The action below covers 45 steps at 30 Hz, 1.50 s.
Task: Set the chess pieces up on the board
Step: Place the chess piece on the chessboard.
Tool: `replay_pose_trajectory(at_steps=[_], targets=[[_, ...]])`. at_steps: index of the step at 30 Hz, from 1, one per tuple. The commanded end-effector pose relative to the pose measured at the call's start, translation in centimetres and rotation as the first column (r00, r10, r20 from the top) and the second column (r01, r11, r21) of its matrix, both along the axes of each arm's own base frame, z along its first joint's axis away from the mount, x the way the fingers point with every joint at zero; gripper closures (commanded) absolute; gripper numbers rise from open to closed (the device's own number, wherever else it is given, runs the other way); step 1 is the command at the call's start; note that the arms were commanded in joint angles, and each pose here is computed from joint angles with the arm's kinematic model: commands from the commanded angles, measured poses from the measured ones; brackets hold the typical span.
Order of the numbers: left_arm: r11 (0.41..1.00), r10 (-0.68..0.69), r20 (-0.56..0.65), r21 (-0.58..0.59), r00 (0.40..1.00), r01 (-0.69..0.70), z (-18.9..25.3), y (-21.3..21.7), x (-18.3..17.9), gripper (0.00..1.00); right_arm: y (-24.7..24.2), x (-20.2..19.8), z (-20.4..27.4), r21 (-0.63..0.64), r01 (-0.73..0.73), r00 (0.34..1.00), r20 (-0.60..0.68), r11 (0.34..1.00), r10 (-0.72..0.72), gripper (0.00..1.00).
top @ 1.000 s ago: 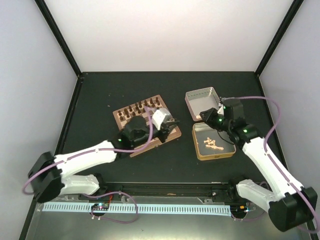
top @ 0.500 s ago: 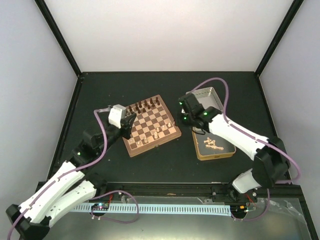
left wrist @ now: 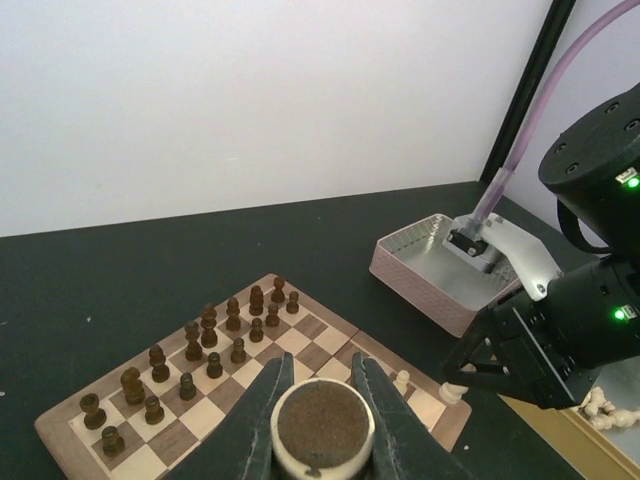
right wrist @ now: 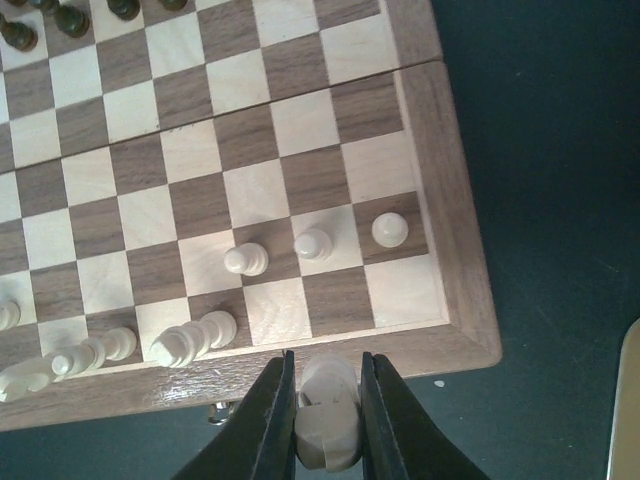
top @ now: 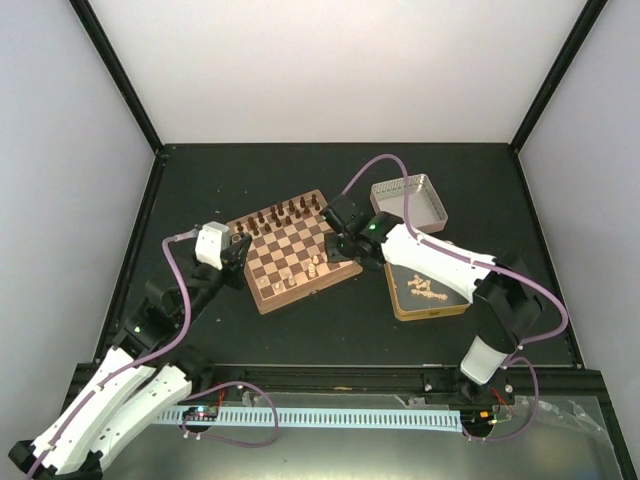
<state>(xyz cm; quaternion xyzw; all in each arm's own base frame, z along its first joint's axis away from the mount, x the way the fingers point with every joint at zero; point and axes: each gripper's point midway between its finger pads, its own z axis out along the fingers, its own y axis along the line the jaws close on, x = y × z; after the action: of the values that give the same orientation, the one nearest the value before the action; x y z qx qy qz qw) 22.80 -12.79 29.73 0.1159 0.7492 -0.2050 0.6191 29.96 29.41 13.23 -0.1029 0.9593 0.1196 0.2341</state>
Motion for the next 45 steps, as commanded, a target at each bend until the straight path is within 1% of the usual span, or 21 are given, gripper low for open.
replay_pose_trajectory(at_steps=[1,6,14,18,22,30,36,45], targets=[[0.999,0.034,-0.002,0.015,0.999,-0.034,-0.5,0.8,0.0,0.98,0.3,-0.1,-0.2,-0.081,-0.013,0.999,0.035,0.997,0.016,0.88],[1.0,0.024,-0.001,0.009,1.0,-0.024,-0.6,0.6,0.0,0.98,1.1,-0.3,-1.4,-0.109,-0.031,0.999,0.022,0.994,0.033,0.88],[1.0,0.012,-0.008,0.004,1.0,-0.012,-0.9,0.4,-0.1,0.99,2.6,-0.6,-3.0,-0.12,-0.061,0.998,-0.006,0.991,0.061,0.88],[1.0,0.007,-0.013,0.004,1.0,-0.007,-1.1,0.3,0.0,0.98,2.2,0.2,-3.6,-0.149,-0.023,1.0,0.013,0.989,0.025,0.88],[1.0,0.004,-0.014,0.0,1.0,-0.004,-1.1,0.2,0.0,0.98,2.3,0.5,-4.3,-0.144,0.004,1.0,0.026,0.99,-0.001,0.88],[1.0,-0.003,-0.025,-0.005,1.0,0.003,-1.3,-0.1,0.1,0.98,2.7,0.8,-5.7,-0.127,0.021,1.0,0.022,0.992,-0.018,0.87],[1.0,-0.008,-0.032,-0.01,0.999,0.008,-1.5,-0.3,0.2,0.98,2.1,1.0,-6.6,-0.157,0.041,0.999,0.029,0.987,-0.037,0.87],[1.0,-0.013,-0.038,-0.013,0.999,0.013,-1.6,-0.4,0.2,0.98,1.7,0.9,-7.8,-0.188,0.044,0.999,0.013,0.981,-0.042,0.81]])
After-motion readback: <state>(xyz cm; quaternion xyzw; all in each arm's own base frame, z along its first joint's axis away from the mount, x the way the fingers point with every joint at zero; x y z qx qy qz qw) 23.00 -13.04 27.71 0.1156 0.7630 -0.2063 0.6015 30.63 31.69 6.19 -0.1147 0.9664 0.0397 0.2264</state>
